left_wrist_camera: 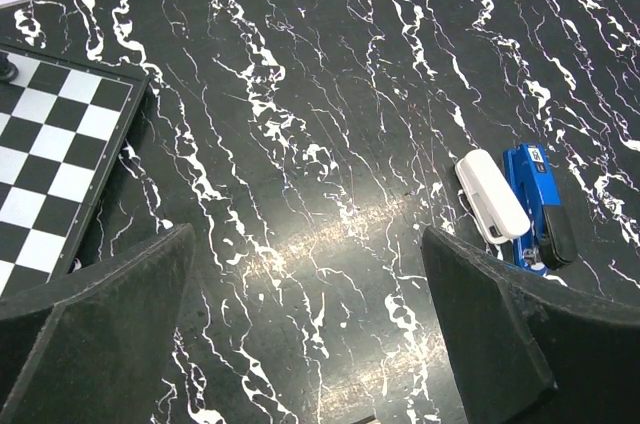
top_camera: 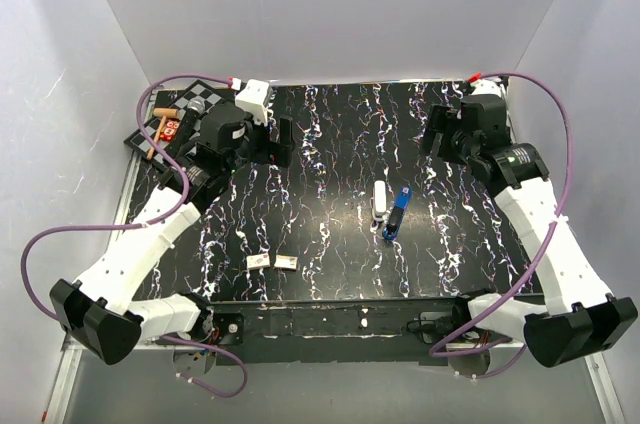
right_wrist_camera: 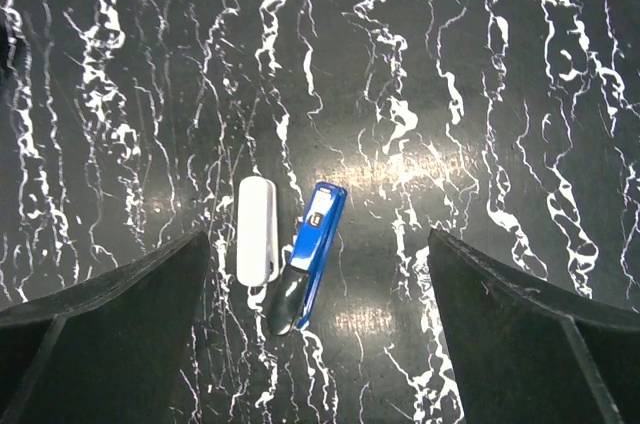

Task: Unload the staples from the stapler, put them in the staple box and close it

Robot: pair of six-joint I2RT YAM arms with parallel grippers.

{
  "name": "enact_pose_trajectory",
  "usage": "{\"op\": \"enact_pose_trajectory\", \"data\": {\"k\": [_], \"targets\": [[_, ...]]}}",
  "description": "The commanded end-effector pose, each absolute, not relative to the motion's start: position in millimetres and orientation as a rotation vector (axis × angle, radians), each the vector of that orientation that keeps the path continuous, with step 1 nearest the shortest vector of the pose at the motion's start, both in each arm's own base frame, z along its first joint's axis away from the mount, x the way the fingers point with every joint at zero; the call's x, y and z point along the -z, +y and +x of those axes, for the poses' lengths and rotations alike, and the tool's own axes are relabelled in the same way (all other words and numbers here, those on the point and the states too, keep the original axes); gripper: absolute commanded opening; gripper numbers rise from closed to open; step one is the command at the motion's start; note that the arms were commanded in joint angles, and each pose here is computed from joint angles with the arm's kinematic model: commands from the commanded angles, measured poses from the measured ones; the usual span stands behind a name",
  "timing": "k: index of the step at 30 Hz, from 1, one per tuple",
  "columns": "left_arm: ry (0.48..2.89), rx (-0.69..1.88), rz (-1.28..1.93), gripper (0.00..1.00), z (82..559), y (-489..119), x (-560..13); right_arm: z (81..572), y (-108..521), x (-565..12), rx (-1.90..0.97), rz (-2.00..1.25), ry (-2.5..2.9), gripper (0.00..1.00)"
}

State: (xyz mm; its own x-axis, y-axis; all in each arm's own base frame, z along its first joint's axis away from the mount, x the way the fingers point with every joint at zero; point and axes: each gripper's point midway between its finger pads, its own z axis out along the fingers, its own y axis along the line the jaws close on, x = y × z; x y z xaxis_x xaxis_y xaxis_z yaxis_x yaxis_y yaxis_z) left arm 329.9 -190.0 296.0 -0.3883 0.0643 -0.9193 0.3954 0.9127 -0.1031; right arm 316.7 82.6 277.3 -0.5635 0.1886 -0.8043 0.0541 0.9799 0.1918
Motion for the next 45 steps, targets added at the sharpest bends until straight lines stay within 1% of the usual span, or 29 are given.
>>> {"op": "enact_pose_trajectory", "data": {"k": [1, 8, 12, 18, 24, 25, 29, 32, 39, 45], "targets": [[1.901, 0.36, 0.379, 0.98, 323.6, -186.8, -309.0, 313.7, 74.4, -274.5, -0.118, 0.226, 2.241, 0.98], [1.933, 0.341, 0.401, 0.98, 320.0, -183.6, -289.7, 306.5, 88.8, -266.0, -0.209, 0.142, 2.261, 0.98], [1.93, 0.379, 0.408, 0.98, 315.5, -187.8, -285.9, 299.0, 99.3, -267.9, -0.251, 0.054, 2.277, 0.96], [1.968, 0.465, 0.484, 0.98, 306.6, -202.8, -268.7, 287.3, 149.5, -253.0, -0.448, -0.177, 2.328, 0.93], [2.021, 0.459, 0.485, 0.98, 309.8, -205.3, -260.2, 281.9, 184.7, -216.7, -0.428, -0.336, 2.456, 0.88], [2.025, 0.456, 0.482, 0.98, 309.5, -204.6, -258.7, 285.6, 182.5, -210.3, -0.382, -0.32, 2.465, 0.88], [2.016, 0.438, 0.455, 0.98, 307.8, -198.5, -259.9, 288.0, 188.7, -192.2, -0.395, -0.282, 2.512, 0.85], [2.012, 0.386, 0.409, 0.98, 311.4, -189.2, -261.5, 292.0, 192.3, -178.5, -0.345, -0.278, 2.549, 0.84], [1.997, 0.372, 0.396, 0.98, 309.3, -184.3, -265.0, 299.2, 203.6, -143.9, -0.288, -0.26, 2.665, 0.81], [1.981, 0.373, 0.382, 0.98, 307.5, -181.8, -269.6, 303.0, 195.3, -117.3, -0.174, -0.191, 2.735, 0.79]]}}
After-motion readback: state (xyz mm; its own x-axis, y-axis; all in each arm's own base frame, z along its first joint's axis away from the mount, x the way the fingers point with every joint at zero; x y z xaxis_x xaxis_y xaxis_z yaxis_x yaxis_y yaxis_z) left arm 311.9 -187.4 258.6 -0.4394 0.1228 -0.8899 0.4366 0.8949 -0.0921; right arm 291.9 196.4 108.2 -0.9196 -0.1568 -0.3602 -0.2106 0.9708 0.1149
